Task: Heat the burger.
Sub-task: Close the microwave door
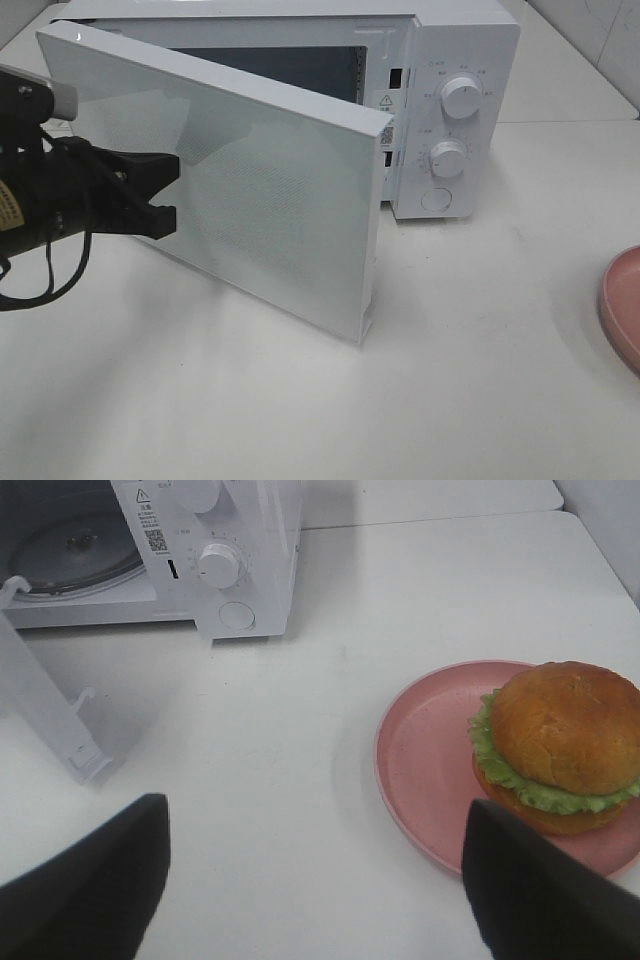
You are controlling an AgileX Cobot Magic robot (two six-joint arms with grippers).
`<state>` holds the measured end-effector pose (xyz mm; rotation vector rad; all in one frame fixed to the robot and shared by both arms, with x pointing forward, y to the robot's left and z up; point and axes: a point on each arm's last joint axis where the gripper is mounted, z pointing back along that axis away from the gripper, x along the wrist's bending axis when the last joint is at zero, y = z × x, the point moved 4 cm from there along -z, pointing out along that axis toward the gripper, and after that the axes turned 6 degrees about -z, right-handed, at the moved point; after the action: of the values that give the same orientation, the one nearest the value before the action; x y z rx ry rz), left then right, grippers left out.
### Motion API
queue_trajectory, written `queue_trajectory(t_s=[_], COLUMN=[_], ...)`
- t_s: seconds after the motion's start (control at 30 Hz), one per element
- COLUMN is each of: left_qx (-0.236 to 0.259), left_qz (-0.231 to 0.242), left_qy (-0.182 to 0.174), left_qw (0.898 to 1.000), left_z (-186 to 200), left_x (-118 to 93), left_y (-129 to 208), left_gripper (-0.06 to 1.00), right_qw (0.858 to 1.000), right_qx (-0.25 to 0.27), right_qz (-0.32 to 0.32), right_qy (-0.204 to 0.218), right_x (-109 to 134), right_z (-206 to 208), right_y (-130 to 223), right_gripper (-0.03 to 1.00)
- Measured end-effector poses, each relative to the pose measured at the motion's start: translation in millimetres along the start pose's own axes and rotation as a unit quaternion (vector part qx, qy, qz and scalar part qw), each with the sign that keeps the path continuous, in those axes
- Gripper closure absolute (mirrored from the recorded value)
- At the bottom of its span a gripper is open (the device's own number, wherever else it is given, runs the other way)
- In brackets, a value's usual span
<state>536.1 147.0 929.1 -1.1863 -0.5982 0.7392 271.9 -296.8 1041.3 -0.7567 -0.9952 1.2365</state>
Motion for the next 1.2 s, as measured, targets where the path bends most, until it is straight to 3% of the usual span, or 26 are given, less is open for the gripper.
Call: queue_trajectory(t_s=[0.8, 1.2], left_qx=[-0.012, 0.000], left_qz=[0.012, -0.020], left_qy=[0.012, 0.043], left_qw=[1.000, 0.999], left_z=[-96.3, -135.7], left_x=[-20.9, -45.6], left_y=[-29.8, -34.4], left_gripper=[0.94, 0.94], right_qw=[1.000, 1.000], right_qx=[0.000, 0.000], right_qz=[0.000, 0.000], right_qy=[0.000, 0.000], right_x=[0.0, 0.0], right_z=[0.0, 0.0], right_y=[0.0, 0.0], right_gripper=[0.21, 0.21])
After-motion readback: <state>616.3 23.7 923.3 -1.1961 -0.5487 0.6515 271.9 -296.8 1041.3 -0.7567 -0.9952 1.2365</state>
